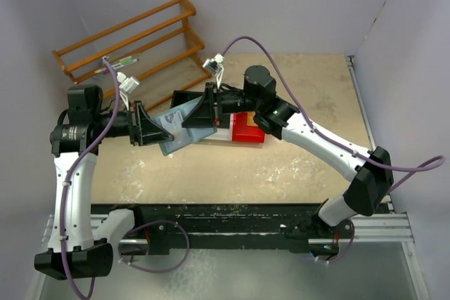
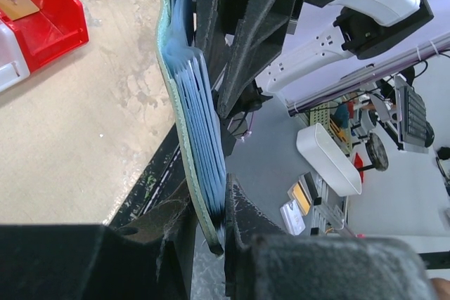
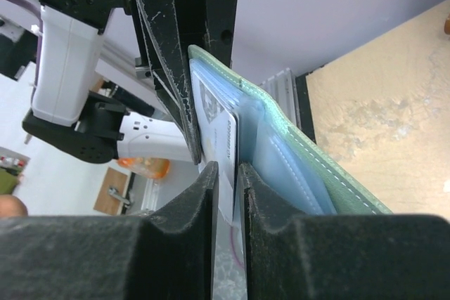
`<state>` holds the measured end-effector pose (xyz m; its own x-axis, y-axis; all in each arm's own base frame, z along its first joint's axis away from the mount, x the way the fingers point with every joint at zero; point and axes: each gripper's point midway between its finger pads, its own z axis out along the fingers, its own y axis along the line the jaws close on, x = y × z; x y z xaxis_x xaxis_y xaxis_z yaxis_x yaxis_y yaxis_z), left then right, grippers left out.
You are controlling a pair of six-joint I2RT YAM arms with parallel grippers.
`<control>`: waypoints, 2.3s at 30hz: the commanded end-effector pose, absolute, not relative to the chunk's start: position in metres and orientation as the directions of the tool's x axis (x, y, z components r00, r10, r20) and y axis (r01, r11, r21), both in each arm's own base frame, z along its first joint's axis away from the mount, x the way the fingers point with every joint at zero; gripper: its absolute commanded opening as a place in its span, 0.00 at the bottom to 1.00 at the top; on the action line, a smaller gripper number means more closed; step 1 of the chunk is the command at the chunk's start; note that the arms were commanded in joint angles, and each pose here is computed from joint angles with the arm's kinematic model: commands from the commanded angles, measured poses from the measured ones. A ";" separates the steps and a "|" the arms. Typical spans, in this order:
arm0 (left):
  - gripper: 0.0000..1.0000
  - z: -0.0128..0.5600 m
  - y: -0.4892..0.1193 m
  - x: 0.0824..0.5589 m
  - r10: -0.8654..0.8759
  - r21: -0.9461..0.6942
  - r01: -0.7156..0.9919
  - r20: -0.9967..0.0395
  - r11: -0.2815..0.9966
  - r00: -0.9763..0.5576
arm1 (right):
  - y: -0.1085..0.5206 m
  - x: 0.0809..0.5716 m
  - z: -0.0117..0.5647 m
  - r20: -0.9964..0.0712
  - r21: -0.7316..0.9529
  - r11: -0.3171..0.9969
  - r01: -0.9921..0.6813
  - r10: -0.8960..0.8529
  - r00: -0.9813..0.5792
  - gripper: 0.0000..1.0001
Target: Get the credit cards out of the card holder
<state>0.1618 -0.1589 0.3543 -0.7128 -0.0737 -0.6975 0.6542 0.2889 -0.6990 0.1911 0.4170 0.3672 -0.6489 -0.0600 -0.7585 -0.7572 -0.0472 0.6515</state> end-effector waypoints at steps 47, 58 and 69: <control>0.19 0.400 -0.167 0.119 -0.044 -0.603 0.796 -0.798 0.053 -0.601 | 0.398 0.168 0.398 -0.741 0.655 -0.152 -0.740 0.066 -0.669 0.00; 0.16 0.396 -0.167 0.122 -0.044 -0.604 0.794 -0.797 0.074 -0.602 | 0.411 0.163 0.397 -0.738 0.652 -0.244 -0.718 0.012 -0.674 0.26; 0.17 0.393 -0.166 0.128 -0.045 -0.614 0.784 -0.789 0.092 -0.613 | 0.408 0.152 0.387 -0.717 0.679 -0.284 -0.677 -0.060 -0.694 0.02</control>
